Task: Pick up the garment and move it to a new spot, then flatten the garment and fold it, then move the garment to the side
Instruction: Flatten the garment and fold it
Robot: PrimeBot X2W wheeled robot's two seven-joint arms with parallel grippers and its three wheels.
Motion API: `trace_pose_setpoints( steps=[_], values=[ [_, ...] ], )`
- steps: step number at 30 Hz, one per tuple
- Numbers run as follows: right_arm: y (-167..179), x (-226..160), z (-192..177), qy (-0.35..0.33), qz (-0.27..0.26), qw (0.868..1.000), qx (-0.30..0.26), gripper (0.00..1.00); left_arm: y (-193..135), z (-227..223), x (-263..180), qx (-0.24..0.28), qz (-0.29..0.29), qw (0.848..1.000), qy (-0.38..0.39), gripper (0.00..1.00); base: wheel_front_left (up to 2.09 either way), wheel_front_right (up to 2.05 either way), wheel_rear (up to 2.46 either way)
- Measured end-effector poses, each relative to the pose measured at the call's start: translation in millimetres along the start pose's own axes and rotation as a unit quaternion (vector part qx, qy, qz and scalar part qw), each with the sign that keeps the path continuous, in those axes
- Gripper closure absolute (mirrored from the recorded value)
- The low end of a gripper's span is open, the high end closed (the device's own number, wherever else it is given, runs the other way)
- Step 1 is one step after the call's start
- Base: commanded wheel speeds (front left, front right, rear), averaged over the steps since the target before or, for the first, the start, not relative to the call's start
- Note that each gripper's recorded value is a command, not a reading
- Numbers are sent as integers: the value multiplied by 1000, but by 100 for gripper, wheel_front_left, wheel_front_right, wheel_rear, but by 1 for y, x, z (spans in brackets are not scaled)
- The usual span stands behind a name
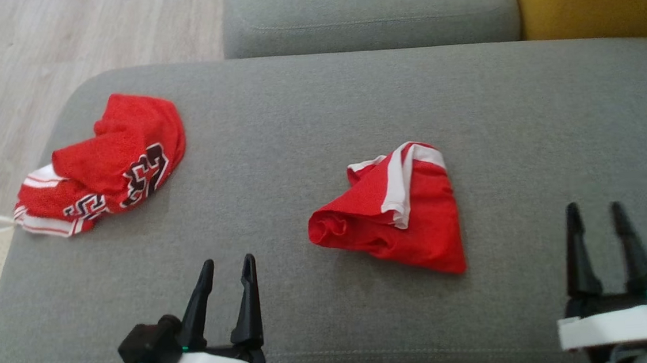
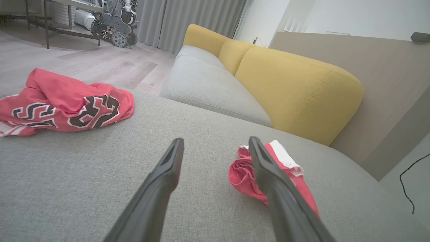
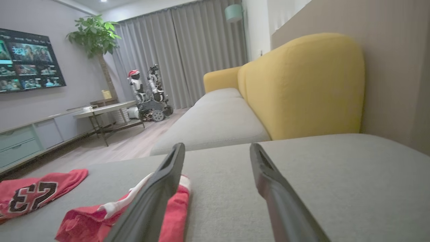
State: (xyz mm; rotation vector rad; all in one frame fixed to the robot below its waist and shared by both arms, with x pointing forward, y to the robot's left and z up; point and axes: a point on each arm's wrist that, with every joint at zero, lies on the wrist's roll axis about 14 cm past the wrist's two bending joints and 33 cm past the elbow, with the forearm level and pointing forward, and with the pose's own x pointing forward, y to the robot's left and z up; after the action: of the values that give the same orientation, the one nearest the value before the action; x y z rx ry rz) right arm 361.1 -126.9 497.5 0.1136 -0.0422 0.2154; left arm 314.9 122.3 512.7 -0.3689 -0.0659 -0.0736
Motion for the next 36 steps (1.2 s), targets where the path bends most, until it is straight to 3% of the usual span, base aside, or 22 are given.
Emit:
trace_pose_setpoints(
  steps=[8,17,23,30,36],
  values=[
    [54,13,-45,73,85,994,9,100,12,-13,-7,-2,19,1000,22,0,0,0,0],
    [100,51,-106,186,166,968,-17,100,39,-13,-7,8,64,998,25,0,0,0,0],
    [103,58,-139,238,174,955,-29,100,55,-13,-11,11,94,995,28,0,0,0,0],
    [91,62,-144,237,155,959,-25,100,58,-14,-13,11,100,994,31,0,0,0,0],
    [89,57,-154,253,156,954,-29,100,52,-21,-10,9,90,995,41,0,0,0,0]
  ],
)
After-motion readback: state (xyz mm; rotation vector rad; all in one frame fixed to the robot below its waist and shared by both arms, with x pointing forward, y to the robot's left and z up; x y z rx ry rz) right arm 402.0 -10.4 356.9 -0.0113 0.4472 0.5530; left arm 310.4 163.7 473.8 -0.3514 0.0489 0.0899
